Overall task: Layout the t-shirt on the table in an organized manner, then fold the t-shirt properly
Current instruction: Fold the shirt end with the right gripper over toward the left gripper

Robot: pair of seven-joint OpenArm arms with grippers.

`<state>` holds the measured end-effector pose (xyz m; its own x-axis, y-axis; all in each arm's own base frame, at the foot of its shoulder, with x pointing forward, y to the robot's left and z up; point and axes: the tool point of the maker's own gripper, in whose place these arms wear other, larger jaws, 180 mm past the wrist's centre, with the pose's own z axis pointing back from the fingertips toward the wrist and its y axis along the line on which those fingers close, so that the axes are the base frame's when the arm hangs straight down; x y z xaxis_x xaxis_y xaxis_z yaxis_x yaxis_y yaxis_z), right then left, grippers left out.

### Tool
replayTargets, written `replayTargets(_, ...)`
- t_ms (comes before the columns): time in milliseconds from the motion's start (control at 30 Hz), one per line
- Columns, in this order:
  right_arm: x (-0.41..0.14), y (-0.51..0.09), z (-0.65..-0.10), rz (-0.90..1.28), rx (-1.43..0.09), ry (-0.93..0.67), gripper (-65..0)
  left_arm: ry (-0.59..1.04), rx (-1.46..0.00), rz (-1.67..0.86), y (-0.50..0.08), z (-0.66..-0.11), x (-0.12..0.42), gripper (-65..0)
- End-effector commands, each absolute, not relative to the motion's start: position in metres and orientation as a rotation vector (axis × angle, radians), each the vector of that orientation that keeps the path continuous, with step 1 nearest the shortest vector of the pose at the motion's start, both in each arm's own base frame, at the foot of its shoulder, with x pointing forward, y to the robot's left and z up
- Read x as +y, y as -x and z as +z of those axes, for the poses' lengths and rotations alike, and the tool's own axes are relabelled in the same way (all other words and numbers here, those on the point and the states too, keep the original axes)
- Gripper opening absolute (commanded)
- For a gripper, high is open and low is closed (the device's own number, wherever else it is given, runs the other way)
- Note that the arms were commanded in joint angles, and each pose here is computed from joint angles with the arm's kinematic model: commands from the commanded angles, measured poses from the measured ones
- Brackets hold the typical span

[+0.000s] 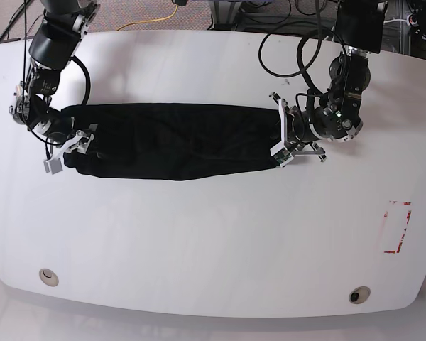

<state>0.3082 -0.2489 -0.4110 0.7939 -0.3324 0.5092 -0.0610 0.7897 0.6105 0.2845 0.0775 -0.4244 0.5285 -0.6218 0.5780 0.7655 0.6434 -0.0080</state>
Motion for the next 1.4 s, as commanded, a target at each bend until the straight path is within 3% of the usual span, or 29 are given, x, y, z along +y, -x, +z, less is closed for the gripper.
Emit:
replayTargets(0, -0.257, -0.303, -0.413, -0.139, -0.607, -0.619, -39.0, 0.224, -0.507, -0.863, -0.278, -0.433, 0.09, -65.0)
replayTargets(100, -0.257, -0.304, -0.412, -0.139, -0.609, -0.618, -52.2, 0.224, -0.507, -0.863, -0.278, -0.433, 0.09, -65.0)
replayTargets(300, -0.258, -0.308, -0.403, -0.106, -0.634, -0.596, -52.8, 0.224, -0.507, -0.863, -0.278, -0.433, 0.09, -65.0)
replayTargets(533, -0.252, -0.31, -0.366, 0.032, -0.716, -0.515, -64.2, 0.225, -0.507, -0.864, -0.278, -0.433, 0.09, -65.0)
replayTargets(967, -0.199, -0.306, -0.303, 0.254, -0.849, -0.434, -65.0, 0.225, -0.511, -0.867, -0.279, -0.432, 0.088, -65.0)
replayTargets(1367, -0.125, -0.305, -0.302, 0.272, -0.83, -0.589, -65.0, 0.229, -0.512, -0.869, -0.279, -0.432, 0.086, -65.0)
